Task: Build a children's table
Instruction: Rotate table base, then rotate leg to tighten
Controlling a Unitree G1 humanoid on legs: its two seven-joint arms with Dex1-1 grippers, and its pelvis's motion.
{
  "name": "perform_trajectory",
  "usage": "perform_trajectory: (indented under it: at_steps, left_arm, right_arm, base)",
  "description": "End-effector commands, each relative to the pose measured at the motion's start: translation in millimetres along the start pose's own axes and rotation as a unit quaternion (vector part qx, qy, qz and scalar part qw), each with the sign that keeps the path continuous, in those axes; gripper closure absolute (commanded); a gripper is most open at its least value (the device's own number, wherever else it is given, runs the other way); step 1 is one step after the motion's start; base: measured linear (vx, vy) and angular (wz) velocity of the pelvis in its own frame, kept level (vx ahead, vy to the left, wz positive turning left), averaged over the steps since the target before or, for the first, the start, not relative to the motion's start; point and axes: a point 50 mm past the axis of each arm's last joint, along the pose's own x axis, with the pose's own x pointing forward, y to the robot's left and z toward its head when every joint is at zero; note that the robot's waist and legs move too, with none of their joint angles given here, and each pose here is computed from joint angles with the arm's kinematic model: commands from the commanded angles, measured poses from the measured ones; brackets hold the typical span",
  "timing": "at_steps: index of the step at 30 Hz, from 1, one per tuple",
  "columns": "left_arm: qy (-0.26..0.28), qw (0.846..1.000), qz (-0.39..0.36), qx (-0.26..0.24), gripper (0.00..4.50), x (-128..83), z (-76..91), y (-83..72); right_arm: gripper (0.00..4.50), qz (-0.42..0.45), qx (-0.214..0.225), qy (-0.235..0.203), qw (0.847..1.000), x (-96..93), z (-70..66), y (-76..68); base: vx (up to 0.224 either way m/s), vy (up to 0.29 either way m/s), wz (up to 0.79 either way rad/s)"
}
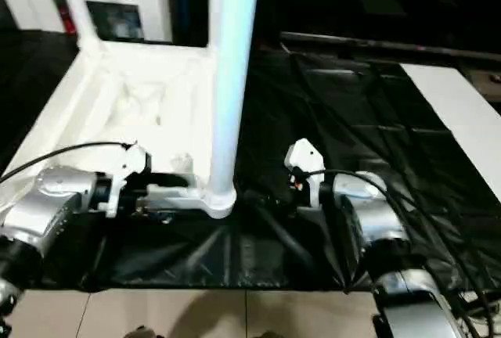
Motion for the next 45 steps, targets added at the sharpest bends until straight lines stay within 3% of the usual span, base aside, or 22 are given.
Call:
perform_trajectory:
  at_steps: [1, 12, 14, 28, 29, 34, 35, 40, 41, 45]
  left_arm:
    - [0.017, 1.0, 0.002, 0.013, 1.01, -1.8, 1.2, 4.8]
    - [0.057, 0.997, -0.038, 0.028, 1.76, -6.8, 2.5, 11.1]
    - [0.067, 0.996, -0.046, 0.024, 2.07, -8.7, 0.6, 10.9]
    - [0.11, 0.993, -0.029, 0.011, 3.01, -15.3, -7.3, 16.5]
    - [0.11, 0.993, -0.028, 0.011, 3.29, -15.4, -7.4, 16.5]
    - [0.114, 0.993, -0.027, 0.009, 3.56, -15.6, -8.1, 17.0]
    - [0.116, 0.993, -0.026, 0.008, 3.84, -15.8, -8.4, 17.1]
    - [0.12, 0.993, -0.018, 0.001, 3.95, -14.5, -10.3, 17.9]
    - [0.12, 0.993, -0.015, -0.003, 4.27, -13.8, -10.5, 17.9]
    - [0.093, 0.995, 0.004, -0.019, 4.33, -2.4, -8.3, 16.0]
  right_arm:
    - [0.0, 0.017, -0.002, 0.003, 1.0, -5.0, 3.1, 2.7]
    - [0.0, 0.021, 0.002, 0.013, 1.0, -9.7, 3.1, 8.9]
    - [0.0, 0.02, 0.003, 0.015, 1.0, -9.6, 2.9, 10.1]
    - [0.0, 0.028, 0.003, 0.016, 0.999, -3.2, 4.6, 15.2]
    - [0.0, 0.029, 0.002, 0.016, 0.999, -2.9, 4.6, 15.3]
    - [0.0, 0.03, 0.001, 0.016, 0.999, -2.4, 5.5, 15.7]
    - [0.0, 0.031, 0.001, 0.016, 0.999, -2.0, 5.7, 15.7]
    - [0.0, 0.032, -0.001, 0.014, 0.999, 1.2, 6.9, 15.7]
    - [0.0, 0.032, -0.002, 0.013, 0.999, 2.2, 7.4, 15.8]
    - [0.0, 0.034, -0.003, 0.002, 0.999, 10.0, 10.4, 16.9]
  base:
    - [0.0, 0.0, 0.0]
    - [0.0, 0.0, 0.0]
    - [0.0, 0.0, 0.0]
    - [0.0, 0.0, 0.0]
    - [0.0, 0.0, 0.0]
    - [0.0, 0.0, 0.0]
    - [0.0, 0.0, 0.0]
    - [0.0, 0.0, 0.0]
    - [0.0, 0.0, 0.0]
    - [0.0, 0.0, 0.0]
